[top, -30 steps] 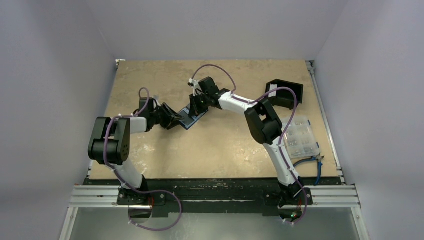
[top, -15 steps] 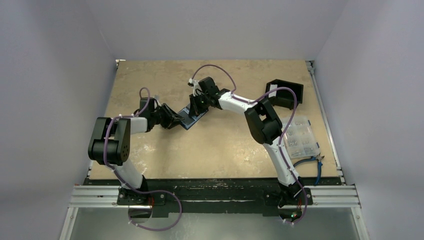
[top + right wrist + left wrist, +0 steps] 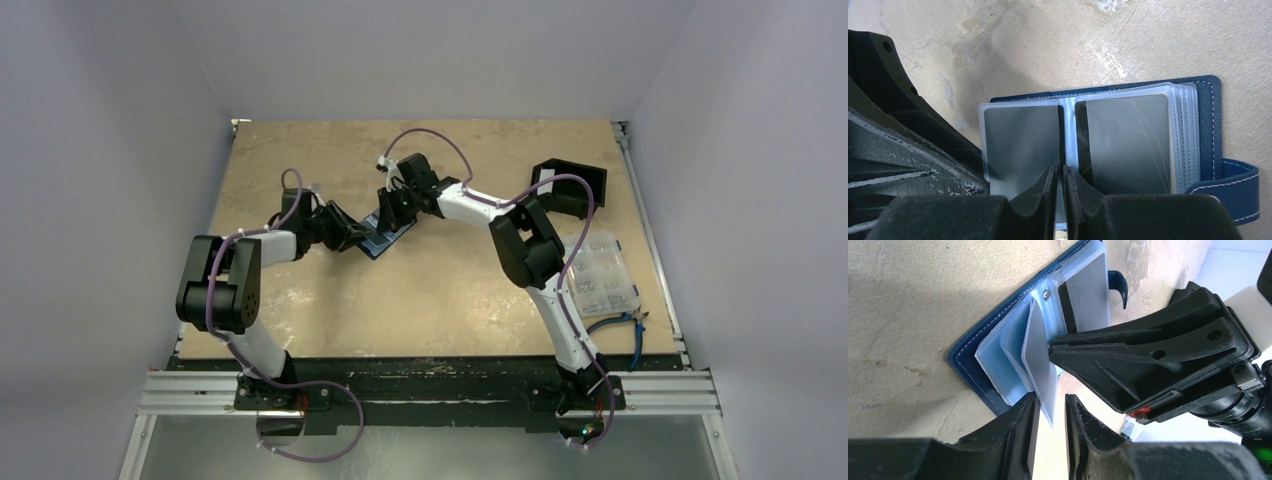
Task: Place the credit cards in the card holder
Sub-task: Turn over the card slot in the card holder.
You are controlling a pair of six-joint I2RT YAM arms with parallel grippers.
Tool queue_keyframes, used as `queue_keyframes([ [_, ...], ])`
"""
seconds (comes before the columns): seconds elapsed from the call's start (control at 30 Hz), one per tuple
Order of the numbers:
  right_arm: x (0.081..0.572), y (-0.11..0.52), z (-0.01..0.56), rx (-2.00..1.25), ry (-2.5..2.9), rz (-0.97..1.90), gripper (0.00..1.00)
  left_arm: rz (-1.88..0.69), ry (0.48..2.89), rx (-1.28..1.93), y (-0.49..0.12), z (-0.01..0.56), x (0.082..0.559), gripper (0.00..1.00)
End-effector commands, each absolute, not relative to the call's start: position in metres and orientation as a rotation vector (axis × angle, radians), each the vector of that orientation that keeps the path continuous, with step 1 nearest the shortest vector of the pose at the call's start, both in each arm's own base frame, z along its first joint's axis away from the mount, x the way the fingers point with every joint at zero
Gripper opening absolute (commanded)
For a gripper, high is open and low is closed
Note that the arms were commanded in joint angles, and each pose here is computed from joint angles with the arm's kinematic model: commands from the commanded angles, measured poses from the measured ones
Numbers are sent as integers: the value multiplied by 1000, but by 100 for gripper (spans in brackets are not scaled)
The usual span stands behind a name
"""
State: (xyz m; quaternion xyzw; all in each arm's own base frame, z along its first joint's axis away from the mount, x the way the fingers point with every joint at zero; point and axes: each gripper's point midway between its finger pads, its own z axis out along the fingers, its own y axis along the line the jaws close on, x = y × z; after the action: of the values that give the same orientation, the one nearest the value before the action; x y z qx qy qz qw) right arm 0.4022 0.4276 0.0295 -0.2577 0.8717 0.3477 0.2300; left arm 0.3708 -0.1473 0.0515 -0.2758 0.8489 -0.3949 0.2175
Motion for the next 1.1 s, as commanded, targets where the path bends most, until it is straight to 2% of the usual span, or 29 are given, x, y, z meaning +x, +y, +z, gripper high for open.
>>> queue_keyframes([
  [0.0, 386, 424, 21, -722, 2474, 944, 21, -1107, 2262, -672, -153, 88, 390, 28],
  [0.27, 390, 420, 57, -704, 2427, 908, 41, -1113, 2275, -668, -155, 84, 396, 28],
  [0.47, 382, 410, 68, -715, 2400, 899, 53, -1119, 2266, -655, -157, 90, 405, 28],
  [0.67, 372, 407, 78, -750, 2306, 941, 69, -1122, 2274, -647, -159, 89, 406, 29],
  [1.07, 388, 422, 93, -694, 2225, 957, 71, -1134, 2280, -639, -165, 88, 406, 29],
])
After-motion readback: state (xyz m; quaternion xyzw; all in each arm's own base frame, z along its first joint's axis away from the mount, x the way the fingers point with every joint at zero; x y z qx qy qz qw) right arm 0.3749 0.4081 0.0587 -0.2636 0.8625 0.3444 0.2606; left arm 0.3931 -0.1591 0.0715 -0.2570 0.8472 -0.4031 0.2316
